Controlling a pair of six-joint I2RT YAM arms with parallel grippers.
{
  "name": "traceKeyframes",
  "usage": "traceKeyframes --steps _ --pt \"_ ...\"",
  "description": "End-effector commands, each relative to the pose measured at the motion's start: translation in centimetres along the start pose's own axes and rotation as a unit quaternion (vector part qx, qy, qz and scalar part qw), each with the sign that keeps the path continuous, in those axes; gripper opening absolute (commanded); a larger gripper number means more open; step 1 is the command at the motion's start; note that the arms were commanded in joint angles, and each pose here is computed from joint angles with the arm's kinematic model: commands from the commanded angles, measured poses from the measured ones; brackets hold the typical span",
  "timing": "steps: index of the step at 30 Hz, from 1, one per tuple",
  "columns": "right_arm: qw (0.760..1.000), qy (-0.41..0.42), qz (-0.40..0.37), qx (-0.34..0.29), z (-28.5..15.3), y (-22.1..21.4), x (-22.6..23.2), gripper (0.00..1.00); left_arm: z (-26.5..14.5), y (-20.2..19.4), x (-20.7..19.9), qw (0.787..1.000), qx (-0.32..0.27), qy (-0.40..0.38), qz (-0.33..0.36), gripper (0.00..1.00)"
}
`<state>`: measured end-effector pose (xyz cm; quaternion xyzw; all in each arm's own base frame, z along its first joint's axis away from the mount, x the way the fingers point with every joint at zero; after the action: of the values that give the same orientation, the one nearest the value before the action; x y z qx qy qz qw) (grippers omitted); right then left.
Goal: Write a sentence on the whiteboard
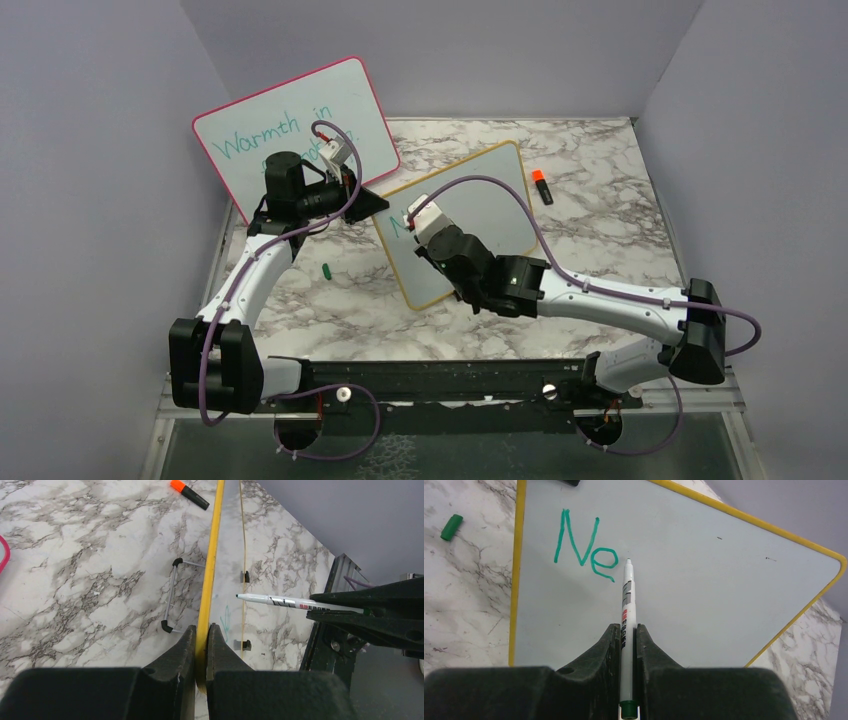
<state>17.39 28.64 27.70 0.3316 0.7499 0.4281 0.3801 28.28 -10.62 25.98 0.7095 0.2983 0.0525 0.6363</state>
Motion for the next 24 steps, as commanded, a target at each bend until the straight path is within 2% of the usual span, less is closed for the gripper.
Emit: traceKeyframes --steps 1,24 --pt "1.000 -0.002 0.005 -0.007 0.5 0.2 0.1 0.00 0.5 -1.7 0.4 0.999 0.033 0.014 -0.005 0.00" --pt "1.000 -0.007 -0.004 0.018 1.4 -0.8 0.2 0.00 0.5 -1.7 0.5 0.999 0.034 0.011 -0.006 0.00"
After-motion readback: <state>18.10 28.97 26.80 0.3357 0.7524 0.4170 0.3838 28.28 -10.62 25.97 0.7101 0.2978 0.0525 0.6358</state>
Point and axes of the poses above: each gripper's point midway between its finger pads, its own z axis out along the fingers, its own x axis along the line the jaws close on, y = z × x, the point moved 9 cm from there along -z, back along the fingers, and after that the axes turned 7 degrees about z, right-handed, at the moved point
